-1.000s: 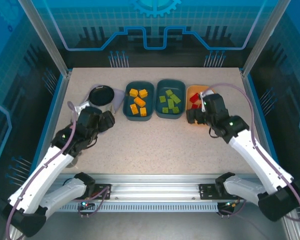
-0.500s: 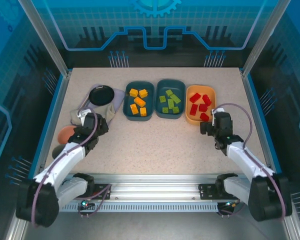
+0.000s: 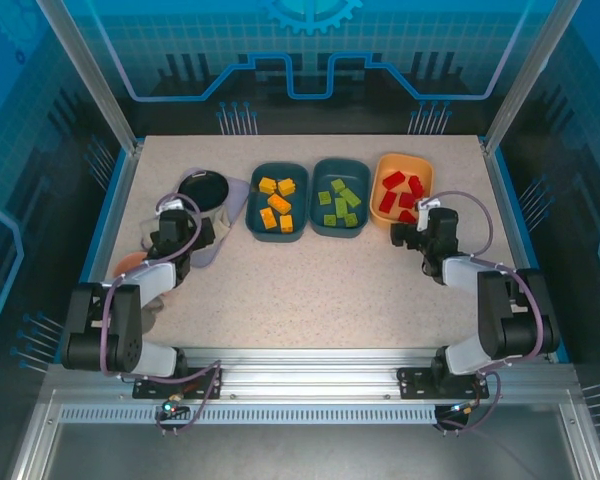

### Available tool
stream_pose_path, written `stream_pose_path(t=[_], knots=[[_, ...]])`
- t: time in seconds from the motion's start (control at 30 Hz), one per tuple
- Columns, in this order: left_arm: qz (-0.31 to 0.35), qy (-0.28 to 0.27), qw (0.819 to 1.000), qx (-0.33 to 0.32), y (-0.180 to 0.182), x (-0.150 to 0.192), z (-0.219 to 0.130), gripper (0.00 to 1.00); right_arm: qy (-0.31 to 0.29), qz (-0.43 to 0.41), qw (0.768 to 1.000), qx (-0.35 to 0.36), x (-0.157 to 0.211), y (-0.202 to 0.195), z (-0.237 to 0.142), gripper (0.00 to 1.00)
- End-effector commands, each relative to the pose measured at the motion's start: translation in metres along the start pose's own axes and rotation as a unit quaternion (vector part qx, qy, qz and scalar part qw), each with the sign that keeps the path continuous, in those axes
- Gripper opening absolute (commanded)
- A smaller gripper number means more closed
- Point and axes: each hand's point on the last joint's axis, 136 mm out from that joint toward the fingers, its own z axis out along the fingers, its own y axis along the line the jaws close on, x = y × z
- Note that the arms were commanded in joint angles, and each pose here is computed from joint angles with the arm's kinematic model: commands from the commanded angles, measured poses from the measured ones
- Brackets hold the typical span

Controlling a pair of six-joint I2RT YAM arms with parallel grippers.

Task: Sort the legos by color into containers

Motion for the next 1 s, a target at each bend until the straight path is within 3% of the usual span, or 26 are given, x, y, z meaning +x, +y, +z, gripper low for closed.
stream_pose_path(t=[0.0,0.1,0.2,0.3,0.97], knots=[[0.001,-0.084,0.995,0.062,-0.016,-0.017,-0.004,0.99,-0.078,-0.032,0.996,-0.043,-0.020,0.018,-0.008,1.00],[-0.001,-0.109,0.992,0.059,-0.013,-0.013,-0.014,0.99,-0.140,-0.029,0.989,-0.032,-0.014,0.014,-0.022,1.00],[0.019,-0.108,0.992,0.056,-0.020,-0.010,-0.010,0.99,-0.132,-0.020,0.991,-0.016,-0.014,0.009,-0.020,1.00],[0.060,-0.089,0.989,0.105,-0.043,0.003,0.001,0.99,-0.104,-0.027,0.994,-0.003,-0.016,0.010,-0.010,1.00],[0.059,-0.088,0.989,0.106,-0.043,0.001,0.001,0.99,-0.103,-0.035,0.994,-0.010,-0.015,0.015,-0.009,1.00]])
